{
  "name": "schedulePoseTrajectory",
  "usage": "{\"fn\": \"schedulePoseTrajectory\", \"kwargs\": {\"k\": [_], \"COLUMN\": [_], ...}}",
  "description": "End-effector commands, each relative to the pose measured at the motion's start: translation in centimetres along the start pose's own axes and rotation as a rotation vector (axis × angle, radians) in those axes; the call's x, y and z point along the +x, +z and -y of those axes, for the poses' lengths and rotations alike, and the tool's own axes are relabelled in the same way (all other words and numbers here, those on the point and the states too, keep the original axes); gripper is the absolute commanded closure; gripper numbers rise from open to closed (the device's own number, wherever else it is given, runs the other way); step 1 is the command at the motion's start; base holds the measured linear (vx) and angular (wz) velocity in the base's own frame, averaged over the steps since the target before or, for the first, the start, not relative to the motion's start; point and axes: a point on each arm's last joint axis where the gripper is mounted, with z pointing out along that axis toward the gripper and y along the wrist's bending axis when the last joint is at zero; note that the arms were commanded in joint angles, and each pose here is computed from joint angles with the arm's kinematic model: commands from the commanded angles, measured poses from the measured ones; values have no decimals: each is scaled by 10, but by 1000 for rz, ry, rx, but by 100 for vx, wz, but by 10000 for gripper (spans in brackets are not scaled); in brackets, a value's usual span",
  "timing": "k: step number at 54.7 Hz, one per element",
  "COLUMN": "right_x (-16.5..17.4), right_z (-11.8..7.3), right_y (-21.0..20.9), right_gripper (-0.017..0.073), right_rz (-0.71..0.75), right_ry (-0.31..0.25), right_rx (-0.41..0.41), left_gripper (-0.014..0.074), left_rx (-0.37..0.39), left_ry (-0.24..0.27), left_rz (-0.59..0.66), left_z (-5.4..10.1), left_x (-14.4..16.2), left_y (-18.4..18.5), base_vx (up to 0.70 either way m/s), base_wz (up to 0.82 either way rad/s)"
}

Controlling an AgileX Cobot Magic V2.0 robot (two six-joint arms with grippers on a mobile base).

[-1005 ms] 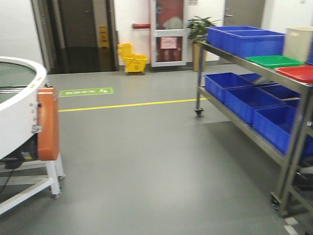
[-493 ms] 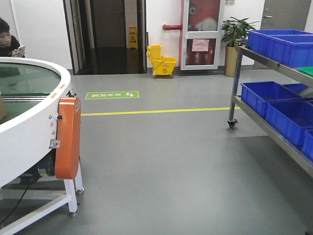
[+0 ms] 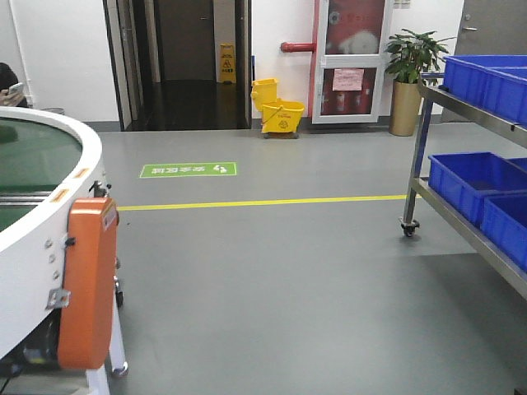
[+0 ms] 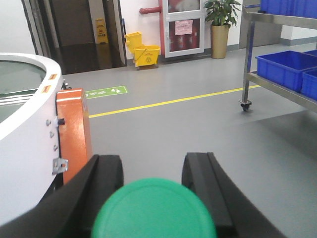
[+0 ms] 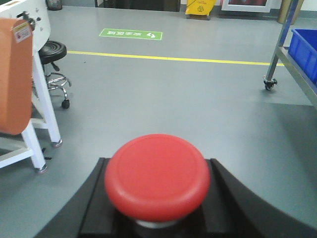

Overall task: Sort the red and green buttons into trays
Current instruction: 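Drive the base to the green and red trays holding both buttons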

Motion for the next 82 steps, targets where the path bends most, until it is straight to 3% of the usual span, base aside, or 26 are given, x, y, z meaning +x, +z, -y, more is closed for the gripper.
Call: {"fn": "schedulePoseTrajectory", "kwargs": {"k": [1, 82], "right_x": [-18, -18], "right_z": [-2, -2], "right_y": [-3, -3], "right_gripper": [567, 567], "right_rz": [113, 113], "right_ry": [-13, -13], "right_rx": [-20, -20], "left_gripper": [594, 594], "left_rx": [47, 47], "left_ry": [-16, -16], "left_rz": [68, 68], "left_z": [4, 4], "left_x": [-13, -13], "left_y": [0, 0], "base_vx": [61, 62], "base_wz": [-6, -25]}}
